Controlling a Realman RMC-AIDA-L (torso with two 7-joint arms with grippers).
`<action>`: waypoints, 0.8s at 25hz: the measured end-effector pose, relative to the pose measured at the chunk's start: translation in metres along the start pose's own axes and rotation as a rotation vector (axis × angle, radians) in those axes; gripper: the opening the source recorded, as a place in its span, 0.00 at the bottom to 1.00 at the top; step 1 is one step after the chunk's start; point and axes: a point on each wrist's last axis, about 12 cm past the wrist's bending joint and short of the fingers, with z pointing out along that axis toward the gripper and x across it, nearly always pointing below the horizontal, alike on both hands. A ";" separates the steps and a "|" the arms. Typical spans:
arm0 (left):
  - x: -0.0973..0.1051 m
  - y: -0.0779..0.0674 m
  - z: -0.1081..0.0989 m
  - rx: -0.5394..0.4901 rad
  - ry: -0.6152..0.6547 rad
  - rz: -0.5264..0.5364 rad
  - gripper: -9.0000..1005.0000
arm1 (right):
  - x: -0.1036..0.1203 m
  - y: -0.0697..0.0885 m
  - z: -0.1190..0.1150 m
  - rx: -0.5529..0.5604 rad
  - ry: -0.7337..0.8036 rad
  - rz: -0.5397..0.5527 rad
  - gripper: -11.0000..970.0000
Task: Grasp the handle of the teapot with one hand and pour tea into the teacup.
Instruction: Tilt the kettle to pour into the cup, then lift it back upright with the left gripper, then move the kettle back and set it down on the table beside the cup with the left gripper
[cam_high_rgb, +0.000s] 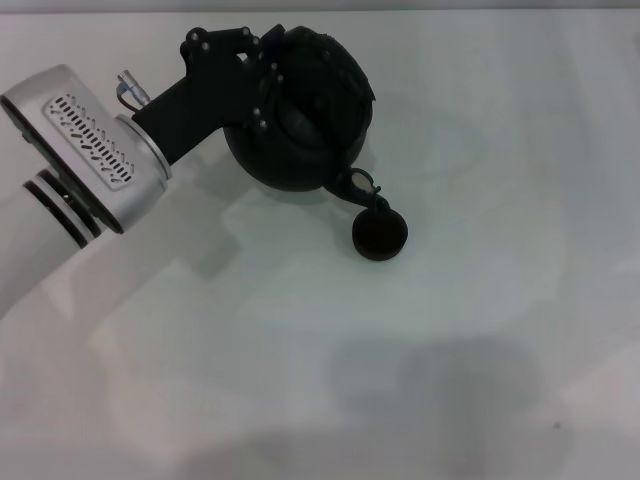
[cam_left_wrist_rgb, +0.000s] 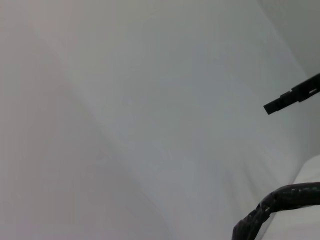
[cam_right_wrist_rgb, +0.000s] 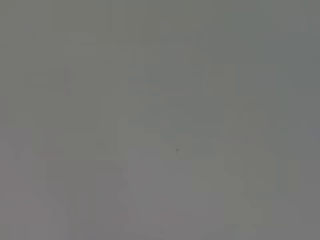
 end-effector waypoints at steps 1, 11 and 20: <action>0.000 0.000 -0.001 -0.005 -0.005 -0.004 0.11 | 0.000 0.000 0.000 0.000 0.000 0.000 0.87; 0.001 0.000 -0.012 -0.219 0.006 -0.164 0.11 | 0.001 -0.001 -0.001 0.003 0.003 0.000 0.87; -0.001 -0.020 -0.025 -0.459 0.031 -0.423 0.13 | -0.002 -0.003 0.000 0.003 -0.006 -0.005 0.87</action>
